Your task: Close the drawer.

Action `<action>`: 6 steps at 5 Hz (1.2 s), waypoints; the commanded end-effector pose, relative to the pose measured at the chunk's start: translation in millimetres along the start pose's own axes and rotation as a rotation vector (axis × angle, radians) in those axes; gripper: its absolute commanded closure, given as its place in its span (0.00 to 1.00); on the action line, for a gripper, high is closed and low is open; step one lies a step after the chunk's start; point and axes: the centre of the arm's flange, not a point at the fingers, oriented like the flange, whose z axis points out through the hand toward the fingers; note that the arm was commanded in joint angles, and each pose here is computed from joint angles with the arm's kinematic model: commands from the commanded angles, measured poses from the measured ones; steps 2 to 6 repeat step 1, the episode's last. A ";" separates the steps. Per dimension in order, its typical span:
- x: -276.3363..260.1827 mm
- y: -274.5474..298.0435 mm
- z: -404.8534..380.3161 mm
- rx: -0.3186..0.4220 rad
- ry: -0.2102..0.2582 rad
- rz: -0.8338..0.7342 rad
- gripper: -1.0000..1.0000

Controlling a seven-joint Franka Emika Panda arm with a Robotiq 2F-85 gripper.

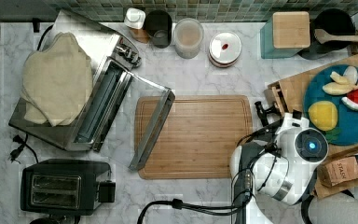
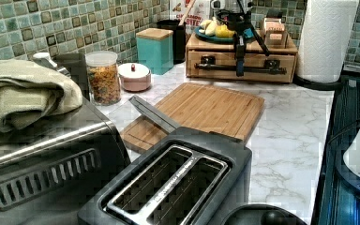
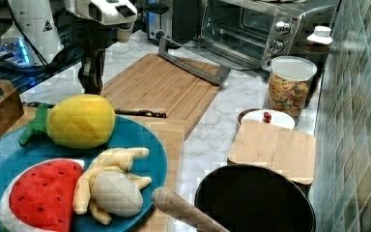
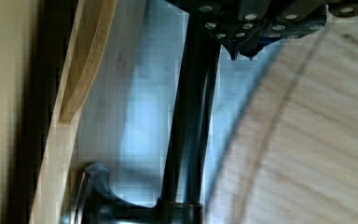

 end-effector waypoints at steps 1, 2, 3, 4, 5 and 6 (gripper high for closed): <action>-44.9 4.6 -43.7 -0.192 0.075 0.331 1.00; -44.9 4.6 -43.7 -0.192 0.075 0.331 1.00; -44.9 4.6 -43.7 -0.192 0.075 0.331 1.00; -44.9 4.6 -43.7 -0.192 0.075 0.331 1.00; -44.9 4.6 -43.7 -0.192 0.075 0.331 1.00; -44.9 4.6 -43.7 -0.192 0.075 0.331 1.00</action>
